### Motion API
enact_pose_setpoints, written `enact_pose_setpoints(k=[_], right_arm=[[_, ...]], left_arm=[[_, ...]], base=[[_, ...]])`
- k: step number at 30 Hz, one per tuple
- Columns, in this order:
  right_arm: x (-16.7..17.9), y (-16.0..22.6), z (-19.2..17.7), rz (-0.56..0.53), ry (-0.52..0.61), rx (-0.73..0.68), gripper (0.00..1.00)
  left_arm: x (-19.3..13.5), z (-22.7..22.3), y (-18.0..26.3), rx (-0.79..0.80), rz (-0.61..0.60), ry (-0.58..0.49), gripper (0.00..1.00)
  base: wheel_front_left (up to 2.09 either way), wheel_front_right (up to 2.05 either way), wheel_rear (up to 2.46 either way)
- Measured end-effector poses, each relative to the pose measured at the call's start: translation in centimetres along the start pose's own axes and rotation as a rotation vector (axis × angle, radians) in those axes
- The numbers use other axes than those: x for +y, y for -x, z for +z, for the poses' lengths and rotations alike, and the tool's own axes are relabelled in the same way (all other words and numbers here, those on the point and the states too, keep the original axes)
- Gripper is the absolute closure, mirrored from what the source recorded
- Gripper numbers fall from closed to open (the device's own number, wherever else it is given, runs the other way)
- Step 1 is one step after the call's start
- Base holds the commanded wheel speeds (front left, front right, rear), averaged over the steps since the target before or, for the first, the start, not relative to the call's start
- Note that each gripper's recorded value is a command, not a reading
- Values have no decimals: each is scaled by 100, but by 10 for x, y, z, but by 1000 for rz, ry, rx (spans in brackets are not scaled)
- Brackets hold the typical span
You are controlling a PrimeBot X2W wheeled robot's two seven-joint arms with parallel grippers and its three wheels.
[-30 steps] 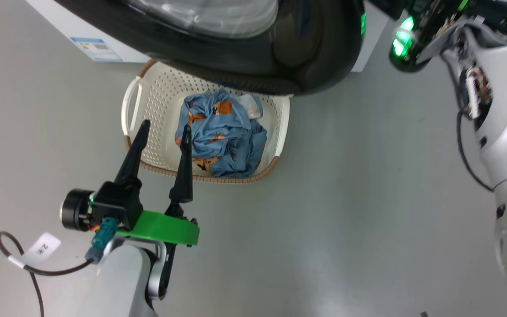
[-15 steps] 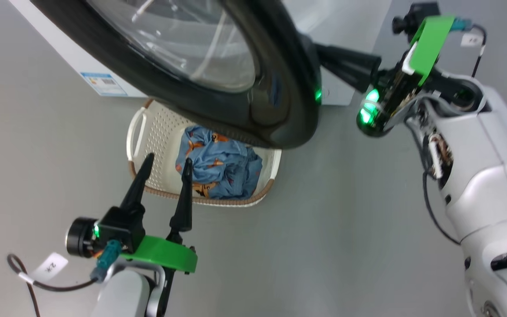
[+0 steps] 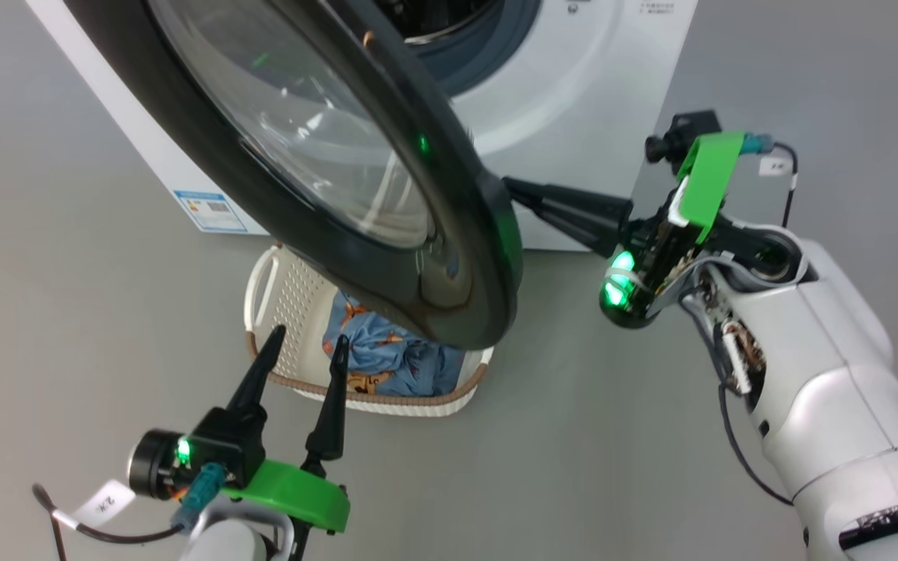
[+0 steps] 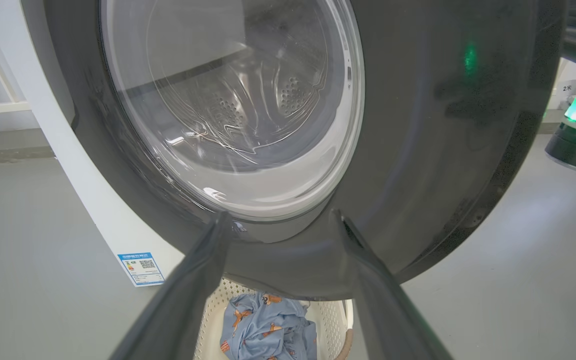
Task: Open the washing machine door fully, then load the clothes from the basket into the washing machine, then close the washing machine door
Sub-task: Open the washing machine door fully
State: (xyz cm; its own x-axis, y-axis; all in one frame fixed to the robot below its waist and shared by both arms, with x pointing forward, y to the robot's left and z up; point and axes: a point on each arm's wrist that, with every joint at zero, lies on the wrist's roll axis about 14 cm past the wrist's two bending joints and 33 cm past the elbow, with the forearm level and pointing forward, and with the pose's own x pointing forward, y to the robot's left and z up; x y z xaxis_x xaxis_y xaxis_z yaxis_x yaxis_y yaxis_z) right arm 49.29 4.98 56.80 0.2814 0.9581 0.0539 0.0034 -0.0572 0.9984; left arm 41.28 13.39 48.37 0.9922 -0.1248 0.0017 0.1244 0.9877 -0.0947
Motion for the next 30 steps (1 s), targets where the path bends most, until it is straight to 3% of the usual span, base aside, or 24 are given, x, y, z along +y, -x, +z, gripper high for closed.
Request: enact_pose_setpoints(k=[16,30], right_arm=[[13,-31,-57,29,1,121,100],[22,-31,-52,74,-14,59,100]], left_arm=[[11,13,26,-29,37,-4,0],[10,12,23,-28,34,-1,0]], base=[[0,0,0],[0,0,0]])
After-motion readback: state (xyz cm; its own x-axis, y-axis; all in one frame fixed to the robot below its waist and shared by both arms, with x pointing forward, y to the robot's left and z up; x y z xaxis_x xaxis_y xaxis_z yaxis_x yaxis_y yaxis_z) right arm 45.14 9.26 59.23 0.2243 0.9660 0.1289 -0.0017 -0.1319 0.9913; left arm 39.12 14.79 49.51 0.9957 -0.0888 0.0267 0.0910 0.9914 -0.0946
